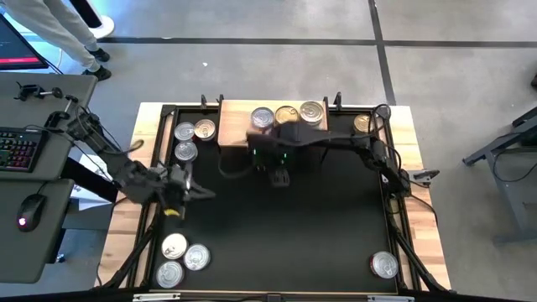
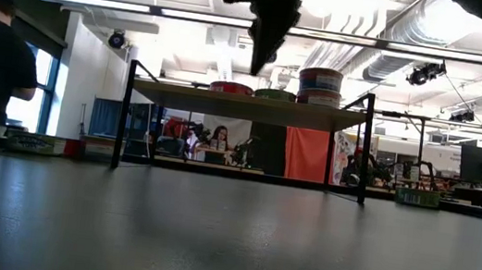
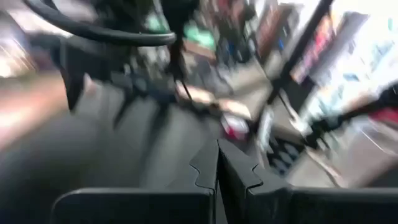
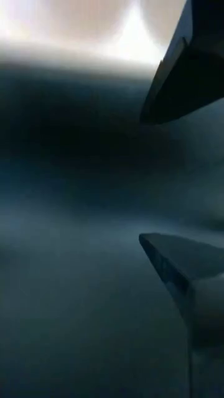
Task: Stack canned seafood by type on shelf
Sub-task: Put the bottom light green tuna can on the shelf
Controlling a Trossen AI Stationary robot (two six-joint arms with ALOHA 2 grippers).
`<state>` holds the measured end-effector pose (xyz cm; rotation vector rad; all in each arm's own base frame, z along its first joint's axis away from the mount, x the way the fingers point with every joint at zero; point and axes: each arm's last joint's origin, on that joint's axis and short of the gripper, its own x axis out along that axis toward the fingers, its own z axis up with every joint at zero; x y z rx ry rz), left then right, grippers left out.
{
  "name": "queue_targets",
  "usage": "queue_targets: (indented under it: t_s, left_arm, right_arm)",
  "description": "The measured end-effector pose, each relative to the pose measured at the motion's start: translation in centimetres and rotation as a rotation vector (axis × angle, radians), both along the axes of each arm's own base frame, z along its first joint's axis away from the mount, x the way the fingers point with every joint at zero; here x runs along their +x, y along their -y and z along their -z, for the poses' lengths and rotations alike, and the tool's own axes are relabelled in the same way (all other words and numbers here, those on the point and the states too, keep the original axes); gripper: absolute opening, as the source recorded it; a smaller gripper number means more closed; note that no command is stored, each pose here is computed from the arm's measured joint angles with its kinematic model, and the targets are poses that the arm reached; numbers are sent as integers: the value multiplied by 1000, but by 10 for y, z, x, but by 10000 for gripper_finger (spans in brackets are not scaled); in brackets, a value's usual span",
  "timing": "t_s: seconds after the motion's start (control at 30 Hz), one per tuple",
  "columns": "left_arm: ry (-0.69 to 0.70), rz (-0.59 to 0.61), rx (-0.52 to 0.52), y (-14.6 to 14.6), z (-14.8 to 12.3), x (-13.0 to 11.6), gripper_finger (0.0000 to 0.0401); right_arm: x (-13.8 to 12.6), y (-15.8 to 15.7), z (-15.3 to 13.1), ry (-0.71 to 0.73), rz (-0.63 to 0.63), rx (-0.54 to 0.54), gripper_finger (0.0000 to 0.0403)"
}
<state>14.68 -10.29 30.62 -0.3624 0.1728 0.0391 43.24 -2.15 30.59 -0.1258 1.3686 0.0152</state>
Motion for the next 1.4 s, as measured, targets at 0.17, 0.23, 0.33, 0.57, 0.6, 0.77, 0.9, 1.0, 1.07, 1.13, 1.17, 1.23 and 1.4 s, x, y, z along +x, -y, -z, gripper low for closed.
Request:
queue_targets:
  t_s: [0.17, 0.23, 0.33, 0.57, 0.6, 0.77, 0.9, 1.0, 1.07, 1.13, 1.17, 1.23, 1.4]
  left_arm:
    - [-295, 216, -191, 36, 40, 17, 0]
    - [-437, 268, -252, 55, 59, 18, 0]
    - [-576, 295, -283, 87, 77, 17, 0]
    - [-745, 254, -182, 137, 104, 12, 0]
    - [-787, 237, -156, 140, 108, 11, 0]
    - [-959, 93, -25, 137, 118, 9, 0]
    - [-1029, 86, 3, 133, 123, 10, 0]
    - [-1075, 141, 15, 134, 126, 13, 0]
    - [-1095, 151, 33, 133, 129, 15, 0]
    - [-1104, 153, 57, 131, 134, 21, 0]
    - [-1108, 153, 73, 129, 136, 24, 0]
    - [-1112, 165, 105, 125, 140, 33, 0]
    - [-1015, 211, 229, 107, 148, 73, 0]
  right_arm:
    - [-6, -34, 35, -146, -131, 91, 164]
    - [-12, -45, 58, -208, -165, 179, 90]
    - [-33, -55, 92, -288, -156, 318, 17]
    - [-108, -74, 104, -193, 14, 417, 3]
    - [-117, -77, 103, -153, 52, 430, 5]
    - [-151, -90, 102, 54, 241, 489, 2]
    - [-167, -100, 111, 120, 340, 538, 0]
    - [-175, -108, 118, 98, 351, 539, 0]
    - [-179, -113, 121, 87, 341, 529, 0]
    - [-181, -117, 122, 81, 339, 523, 0]
    - [-182, -119, 122, 79, 331, 522, 0]
    - [-184, -124, 122, 77, 315, 522, 0]
    - [-186, -130, 122, 90, 293, 505, 0]
